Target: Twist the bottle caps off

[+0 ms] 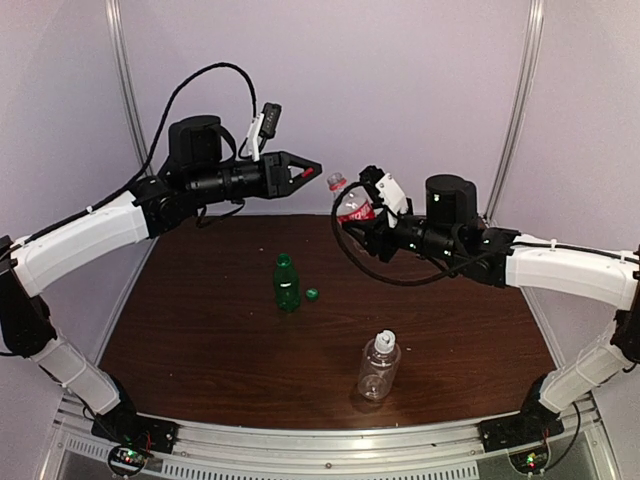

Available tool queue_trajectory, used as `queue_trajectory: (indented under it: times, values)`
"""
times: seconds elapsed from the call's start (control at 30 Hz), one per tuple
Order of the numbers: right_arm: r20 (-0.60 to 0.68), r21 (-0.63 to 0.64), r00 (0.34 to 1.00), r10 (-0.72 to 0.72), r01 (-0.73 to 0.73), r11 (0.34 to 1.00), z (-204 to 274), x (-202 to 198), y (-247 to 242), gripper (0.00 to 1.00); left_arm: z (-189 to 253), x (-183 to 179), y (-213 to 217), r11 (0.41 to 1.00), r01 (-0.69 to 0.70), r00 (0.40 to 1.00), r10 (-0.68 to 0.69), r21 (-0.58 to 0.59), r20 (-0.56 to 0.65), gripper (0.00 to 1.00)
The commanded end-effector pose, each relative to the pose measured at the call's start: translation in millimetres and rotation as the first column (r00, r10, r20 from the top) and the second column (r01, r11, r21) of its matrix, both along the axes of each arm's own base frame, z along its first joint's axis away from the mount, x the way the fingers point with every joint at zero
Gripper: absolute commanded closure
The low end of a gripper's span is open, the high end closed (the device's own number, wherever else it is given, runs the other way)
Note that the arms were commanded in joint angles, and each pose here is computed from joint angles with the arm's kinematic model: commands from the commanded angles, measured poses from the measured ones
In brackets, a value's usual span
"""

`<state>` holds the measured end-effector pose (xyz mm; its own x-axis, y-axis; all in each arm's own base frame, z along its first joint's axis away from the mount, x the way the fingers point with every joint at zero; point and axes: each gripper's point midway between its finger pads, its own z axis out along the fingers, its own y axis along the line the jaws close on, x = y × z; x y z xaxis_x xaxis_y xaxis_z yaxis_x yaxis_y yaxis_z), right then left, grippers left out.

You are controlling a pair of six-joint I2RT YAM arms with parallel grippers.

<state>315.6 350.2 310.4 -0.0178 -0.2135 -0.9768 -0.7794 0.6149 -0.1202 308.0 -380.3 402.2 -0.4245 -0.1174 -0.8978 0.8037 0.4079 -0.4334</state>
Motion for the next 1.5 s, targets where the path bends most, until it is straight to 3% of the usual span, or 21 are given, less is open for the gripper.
queue_trajectory:
  times: [0.0, 0.4, 0.83, 1.1, 1.47]
  values:
    - [0.032, 0.029, 0.998, 0.048, -0.049, 0.998, 15.3, -8.8, 3.8, 0.55, 21.2, 2.3, 2.3, 0.999, -0.01, 0.998, 0.012, -0.033, 0.064, 0.66]
    - [0.0, 0.094, 0.996, 0.085, -0.084, 0.992, 25.0, -19.9, -16.5, 0.55, 25.1, -13.0, 10.0, 0.999, 0.027, 0.978, -0.031, 0.023, 0.204, 0.65]
    - [-0.047, 0.234, 0.994, 0.1, -0.086, 0.968, 41.9, -20.8, -53.3, 0.54, -32.9, -33.1, 17.4, 0.969, 0.083, 0.97, -0.132, 0.235, 0.202, 0.67]
    - [-0.074, 0.263, 0.984, 0.161, -0.137, 0.955, 41.7, -22.6, -47.7, 0.53, -113.2, -49.0, 41.4, 0.92, 0.054, 0.991, -0.097, 0.388, 0.091, 0.67]
    - [-0.126, 0.28, 0.972, 0.196, -0.155, 0.948, 28.1, -14.6, -35.2, 0.53, -254.9, -54.5, 101.0, 0.813, -0.083, 0.985, 0.155, 0.576, -0.076, 0.63]
